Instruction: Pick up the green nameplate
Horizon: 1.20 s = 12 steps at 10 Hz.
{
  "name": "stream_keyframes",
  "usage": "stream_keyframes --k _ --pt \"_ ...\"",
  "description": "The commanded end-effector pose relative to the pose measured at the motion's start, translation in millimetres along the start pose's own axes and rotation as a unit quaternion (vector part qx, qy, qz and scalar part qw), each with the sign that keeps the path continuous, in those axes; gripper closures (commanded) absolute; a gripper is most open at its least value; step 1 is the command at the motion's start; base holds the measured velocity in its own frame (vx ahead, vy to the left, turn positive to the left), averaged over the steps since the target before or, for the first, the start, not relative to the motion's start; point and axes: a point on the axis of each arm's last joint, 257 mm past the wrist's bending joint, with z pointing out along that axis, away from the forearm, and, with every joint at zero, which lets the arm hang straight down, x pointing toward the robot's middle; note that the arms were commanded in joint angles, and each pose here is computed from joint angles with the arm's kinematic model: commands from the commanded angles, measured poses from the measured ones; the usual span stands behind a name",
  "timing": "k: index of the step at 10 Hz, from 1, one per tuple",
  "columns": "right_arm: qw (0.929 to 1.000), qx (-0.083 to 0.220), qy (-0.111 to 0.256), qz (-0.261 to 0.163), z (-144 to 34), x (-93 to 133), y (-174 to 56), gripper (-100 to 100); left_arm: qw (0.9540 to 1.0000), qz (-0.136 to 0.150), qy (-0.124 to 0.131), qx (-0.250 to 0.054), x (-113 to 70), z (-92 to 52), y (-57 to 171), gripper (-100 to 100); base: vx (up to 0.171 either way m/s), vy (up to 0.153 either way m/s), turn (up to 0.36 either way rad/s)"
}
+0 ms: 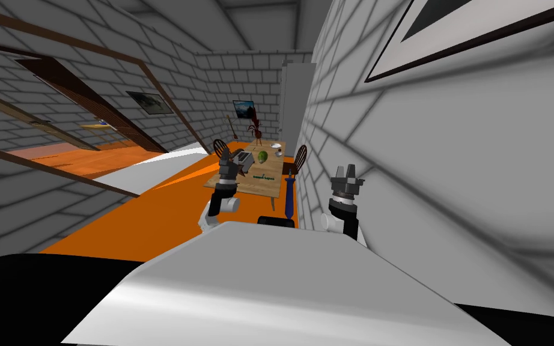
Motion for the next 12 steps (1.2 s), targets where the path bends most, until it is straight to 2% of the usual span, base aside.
stream_keyframes --k 1,2,3,6,7,8,9,10,11,12 --pt "1.0 0.0 0.0 0.0 0.0 0 0 0 0.9998 -0.002 0.004 -0.022 1.1 2.4 15 -100 -0.018 0.02 -0.039" --pt "1.0 0.0 0.0 0.0 0.0 0 0 0 0.9992 -0.005 0.006 -0.04 1.1 6.0 30 -100 -0.019 0.018 -0.077" --pt "1.0 0.0 0.0 0.0 0.0 0 0 0 0.9989 -0.005 0.007 -0.047 1.4 5.7 34 -100 -0.014 0.016 -0.044" --pt "1.0 0.0 0.0 0.0 0.0 0 0 0 0.9955 -0.014 0.01 -0.093 1.4 11.7 70 -100 -0.016 0.018 -0.076" --pt "1.0 0.0 0.0 0.0 0.0 0 0 0 0.9947 -0.014 0.01 -0.102 1.9 10.8 75 -100 -0.013 0.019 -0.043" --pt "1.0 0.0 0.0 0.0 0.0 0 0 0 0.9922 -0.019 0.01 -0.123 1.9 13.4 92 -100 -0.016 0.023 -0.069" --pt "1.0 0.0 0.0 0.0 0.0 0 0 0 0.9912 -0.019 0.011 -0.131 2.3 12.3 96 -100 -0.017 0.02 -0.054" --pt "1.0 0.0 0.0 0.0 0.0 0 0 0 0.9879 -0.025 0.011 -0.152 2.6 14.4 114 -100 -0.016 0.026 -0.152" --pt "1.0 0.0 0.0 0.0 0.0 0 0 0 0.9867 -0.025 0.011 -0.16 3.0 13.1 117 -100 -0.012 0.022 0.001" --pt "1.0 0.0 0.0 0.0 0.0 0 0 0 0.9827 -0.031 0.011 -0.182 3.7 14.6 135 -100 -0.011 0.023 -0.1"
